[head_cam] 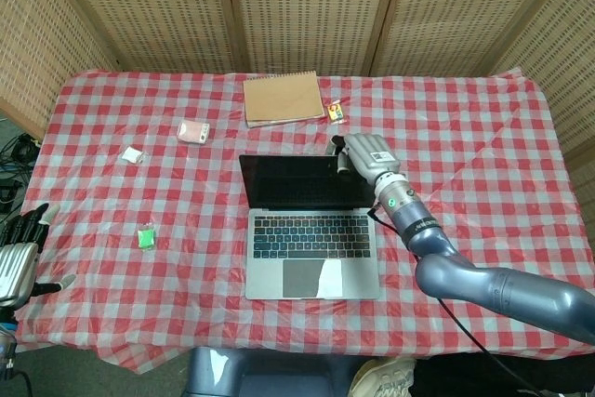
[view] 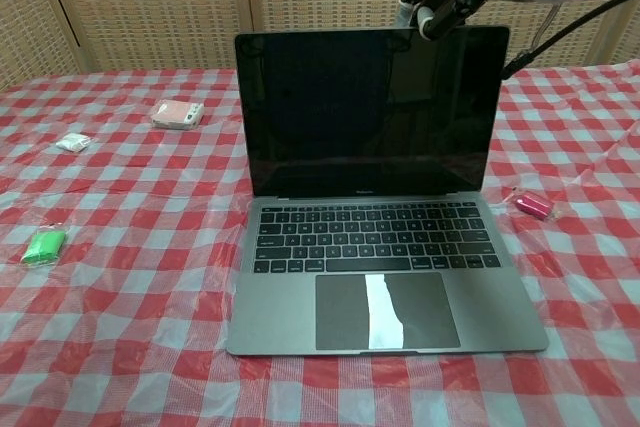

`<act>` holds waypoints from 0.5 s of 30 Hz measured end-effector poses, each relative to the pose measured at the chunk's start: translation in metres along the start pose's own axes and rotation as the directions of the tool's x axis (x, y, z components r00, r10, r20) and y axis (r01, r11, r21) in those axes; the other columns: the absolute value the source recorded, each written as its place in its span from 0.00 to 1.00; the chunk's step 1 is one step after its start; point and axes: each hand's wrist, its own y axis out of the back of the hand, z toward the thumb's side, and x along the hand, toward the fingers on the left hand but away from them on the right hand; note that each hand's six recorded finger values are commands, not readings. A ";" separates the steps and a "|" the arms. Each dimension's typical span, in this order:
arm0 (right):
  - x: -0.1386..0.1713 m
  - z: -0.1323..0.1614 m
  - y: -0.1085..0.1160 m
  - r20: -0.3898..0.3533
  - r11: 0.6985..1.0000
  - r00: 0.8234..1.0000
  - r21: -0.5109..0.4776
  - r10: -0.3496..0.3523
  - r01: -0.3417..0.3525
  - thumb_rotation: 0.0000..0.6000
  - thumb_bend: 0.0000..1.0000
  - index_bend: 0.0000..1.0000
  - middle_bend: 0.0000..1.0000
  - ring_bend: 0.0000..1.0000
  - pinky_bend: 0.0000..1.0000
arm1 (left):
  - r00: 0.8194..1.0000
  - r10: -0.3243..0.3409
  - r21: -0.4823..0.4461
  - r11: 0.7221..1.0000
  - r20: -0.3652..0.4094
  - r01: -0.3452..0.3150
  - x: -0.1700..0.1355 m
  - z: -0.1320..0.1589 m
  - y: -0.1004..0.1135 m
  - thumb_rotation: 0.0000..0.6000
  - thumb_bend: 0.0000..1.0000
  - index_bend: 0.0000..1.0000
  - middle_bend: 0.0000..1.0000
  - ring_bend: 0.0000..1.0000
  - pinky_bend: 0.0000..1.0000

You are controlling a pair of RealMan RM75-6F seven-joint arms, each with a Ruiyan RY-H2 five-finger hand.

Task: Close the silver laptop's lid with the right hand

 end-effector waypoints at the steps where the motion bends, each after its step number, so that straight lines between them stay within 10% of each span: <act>1: 0.003 0.001 0.000 -0.005 1.000 1.000 -0.004 0.010 -0.010 1.00 1.00 0.43 0.52 0.51 0.45 | 1.000 0.000 0.000 1.000 0.001 0.000 0.000 0.000 0.000 1.00 0.00 0.00 0.00 0.00 0.00; 15: 0.056 0.023 -0.017 -0.104 0.978 0.972 -0.009 0.208 -0.210 1.00 1.00 0.43 0.52 0.51 0.45 | 1.000 0.001 0.006 1.000 0.015 -0.001 -0.003 0.004 0.000 1.00 0.00 0.00 0.00 0.00 0.00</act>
